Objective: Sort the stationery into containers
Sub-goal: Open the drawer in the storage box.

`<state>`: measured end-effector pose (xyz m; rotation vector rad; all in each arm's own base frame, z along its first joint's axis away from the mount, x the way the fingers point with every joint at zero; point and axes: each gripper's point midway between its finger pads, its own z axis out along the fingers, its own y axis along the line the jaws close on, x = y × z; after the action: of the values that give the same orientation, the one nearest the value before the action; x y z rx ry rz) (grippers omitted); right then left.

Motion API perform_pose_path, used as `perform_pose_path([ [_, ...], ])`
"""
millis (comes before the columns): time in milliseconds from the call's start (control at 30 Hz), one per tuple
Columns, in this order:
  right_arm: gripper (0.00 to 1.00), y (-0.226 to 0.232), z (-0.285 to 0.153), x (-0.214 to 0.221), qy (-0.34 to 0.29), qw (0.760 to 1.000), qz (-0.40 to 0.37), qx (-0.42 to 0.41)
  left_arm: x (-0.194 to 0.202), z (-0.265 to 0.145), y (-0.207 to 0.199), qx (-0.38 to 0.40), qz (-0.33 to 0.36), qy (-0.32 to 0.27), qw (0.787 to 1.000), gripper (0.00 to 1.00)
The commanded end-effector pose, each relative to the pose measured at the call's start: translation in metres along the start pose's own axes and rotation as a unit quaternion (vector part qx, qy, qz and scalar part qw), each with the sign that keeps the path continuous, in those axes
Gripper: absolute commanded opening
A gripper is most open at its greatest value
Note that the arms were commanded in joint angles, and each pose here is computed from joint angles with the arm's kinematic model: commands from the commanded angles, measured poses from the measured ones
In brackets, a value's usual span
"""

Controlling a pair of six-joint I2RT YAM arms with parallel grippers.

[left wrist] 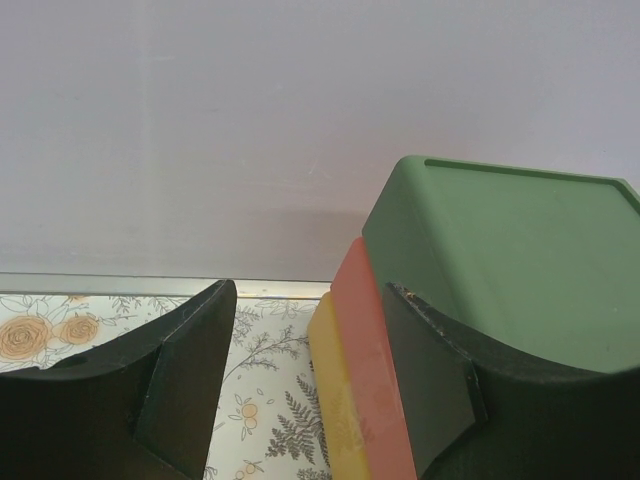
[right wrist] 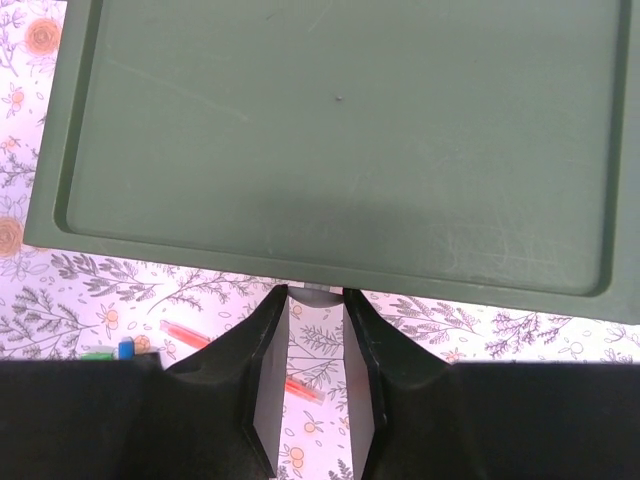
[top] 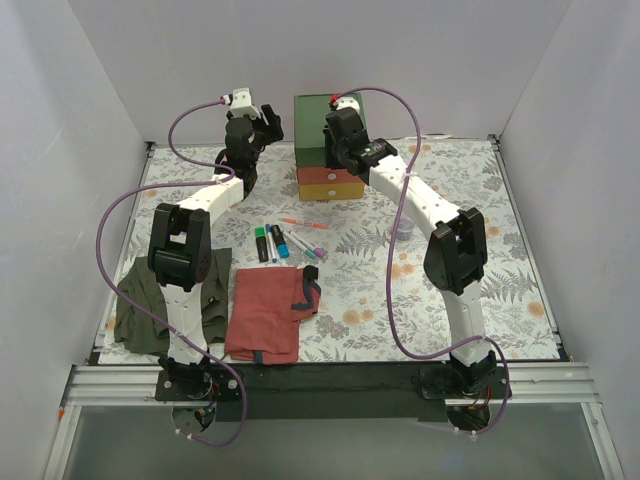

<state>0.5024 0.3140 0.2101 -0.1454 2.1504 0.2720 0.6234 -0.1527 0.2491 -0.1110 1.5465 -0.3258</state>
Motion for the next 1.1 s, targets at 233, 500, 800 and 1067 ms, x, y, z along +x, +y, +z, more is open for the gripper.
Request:
perform_pose_path([
  [233,0.01,0.002,-0.017,-0.041,-0.061,0.998,0.029,-0.001,-0.043,-0.009,-0.01,0.011,-0.009,-0.031,0.999,0.6],
  [500,0.01,0.015,-0.04,-0.018,-0.033,0.999,0.021,-0.016,-0.043,-0.007,-0.009,0.01,-0.014,-0.034,0.999,0.6],
  [800,0.01,0.027,-0.054,-0.007,-0.021,0.999,0.011,-0.032,-0.047,-0.014,-0.022,0.016,-0.008,-0.04,0.999,0.6],
  [1067,0.01,0.031,-0.067,0.019,0.005,0.999,0.005,-0.031,-0.048,-0.021,-0.024,0.017,-0.004,-0.043,0.999,0.6],
])
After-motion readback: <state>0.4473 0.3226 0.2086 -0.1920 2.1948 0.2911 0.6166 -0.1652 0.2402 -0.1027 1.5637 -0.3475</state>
